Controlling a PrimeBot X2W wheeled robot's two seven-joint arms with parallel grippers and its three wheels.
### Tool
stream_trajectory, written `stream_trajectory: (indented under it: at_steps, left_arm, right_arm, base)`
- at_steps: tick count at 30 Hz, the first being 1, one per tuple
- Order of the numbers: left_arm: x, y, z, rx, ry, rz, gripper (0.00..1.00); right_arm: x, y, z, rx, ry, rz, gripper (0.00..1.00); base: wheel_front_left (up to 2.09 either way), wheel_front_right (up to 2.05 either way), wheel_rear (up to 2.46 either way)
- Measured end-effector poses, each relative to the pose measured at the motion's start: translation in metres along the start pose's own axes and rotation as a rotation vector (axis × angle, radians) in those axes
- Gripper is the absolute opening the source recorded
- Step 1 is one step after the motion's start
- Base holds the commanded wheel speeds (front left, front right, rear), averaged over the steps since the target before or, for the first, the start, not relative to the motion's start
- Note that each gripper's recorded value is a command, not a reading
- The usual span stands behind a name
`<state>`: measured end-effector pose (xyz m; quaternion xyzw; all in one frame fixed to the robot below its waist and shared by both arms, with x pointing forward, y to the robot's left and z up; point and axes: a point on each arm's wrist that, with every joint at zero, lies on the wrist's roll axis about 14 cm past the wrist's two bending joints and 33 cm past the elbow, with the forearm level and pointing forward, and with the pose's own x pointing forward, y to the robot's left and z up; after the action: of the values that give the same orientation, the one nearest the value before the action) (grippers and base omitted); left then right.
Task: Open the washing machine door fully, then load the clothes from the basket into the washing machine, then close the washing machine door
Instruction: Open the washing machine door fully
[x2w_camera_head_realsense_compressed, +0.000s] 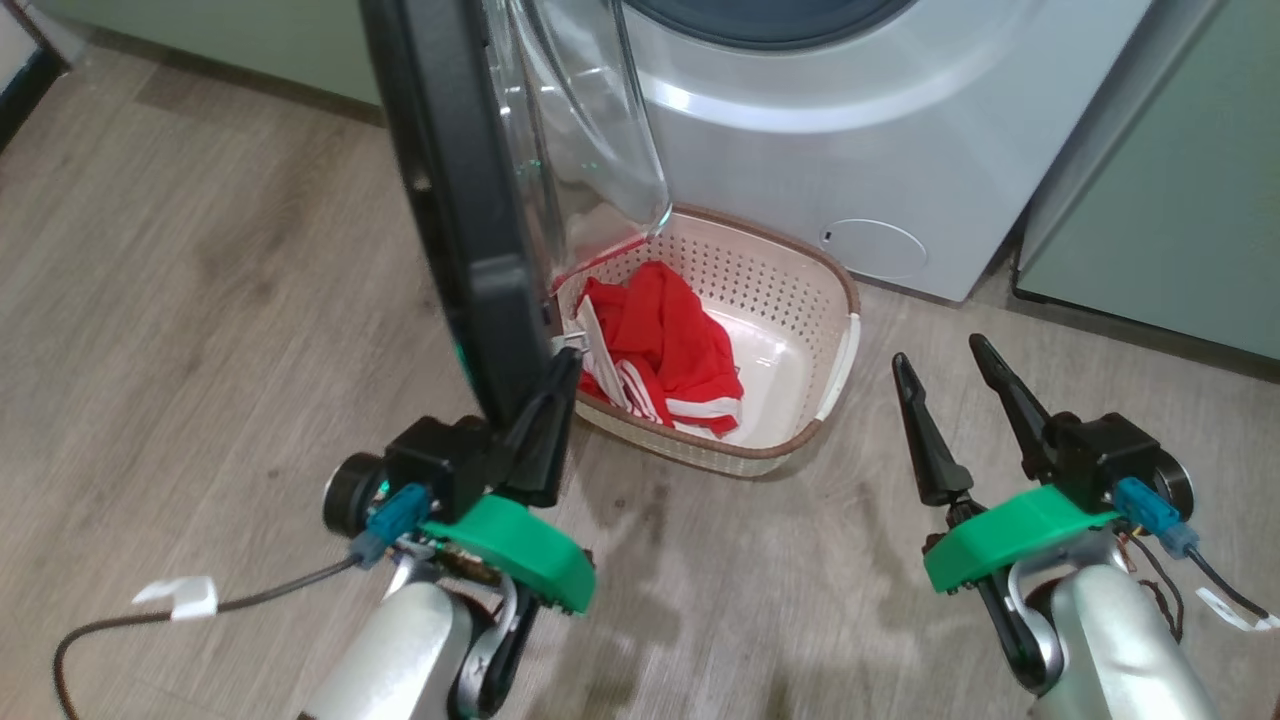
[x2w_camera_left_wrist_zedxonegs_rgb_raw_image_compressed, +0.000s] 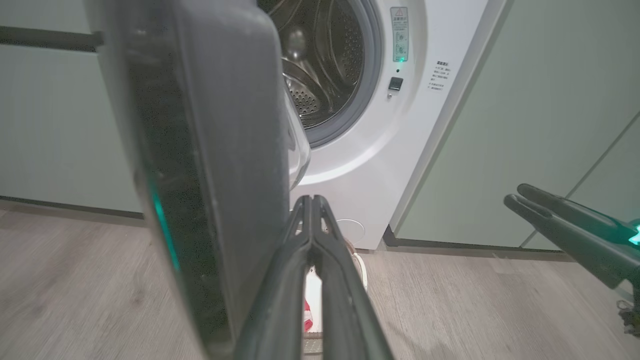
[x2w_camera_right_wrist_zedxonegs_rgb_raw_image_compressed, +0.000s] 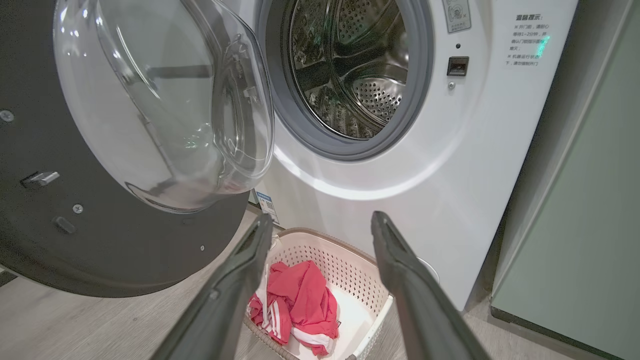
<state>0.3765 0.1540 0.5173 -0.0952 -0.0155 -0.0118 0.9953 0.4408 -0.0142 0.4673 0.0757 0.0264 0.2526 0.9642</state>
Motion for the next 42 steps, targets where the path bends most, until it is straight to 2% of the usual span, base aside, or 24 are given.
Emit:
stream_trajectory:
  at_steps: [12,21,27,38,42]
  left_arm:
    - [-0.02,0.066,0.001,0.019,-0.002,0.209,0.0]
    - [-0.028,0.112,0.004,0.033,-0.011,0.339,0.0]
    - [-0.034,0.153,0.004,0.044,-0.008,0.45,0.0]
    - [-0.032,0.237,0.039,0.059,-0.097,0.66,0.0]
    - [-0.032,0.25,0.044,0.057,-0.112,0.686,0.0]
  right_arm:
    - [0.007,0.009,-0.003,0.005,0.011,0.028,1.0]
    - [0.01,0.006,-0.004,0.002,0.012,0.024,1.0]
    - [0.013,0.001,-0.007,-0.006,0.017,0.018,1.0]
    - [0.022,-0.01,-0.012,-0.01,0.033,0.001,1.0]
    - [0.024,-0.011,-0.012,-0.009,0.031,-0.002,1.0]
  base:
    - [0.0,0.0,0.0]
    - [0.0,0.0,0.0]
    - [0.0,0.0,0.0]
    - [0.0,0.0,0.0]
    - [0.0,0.0,0.0]
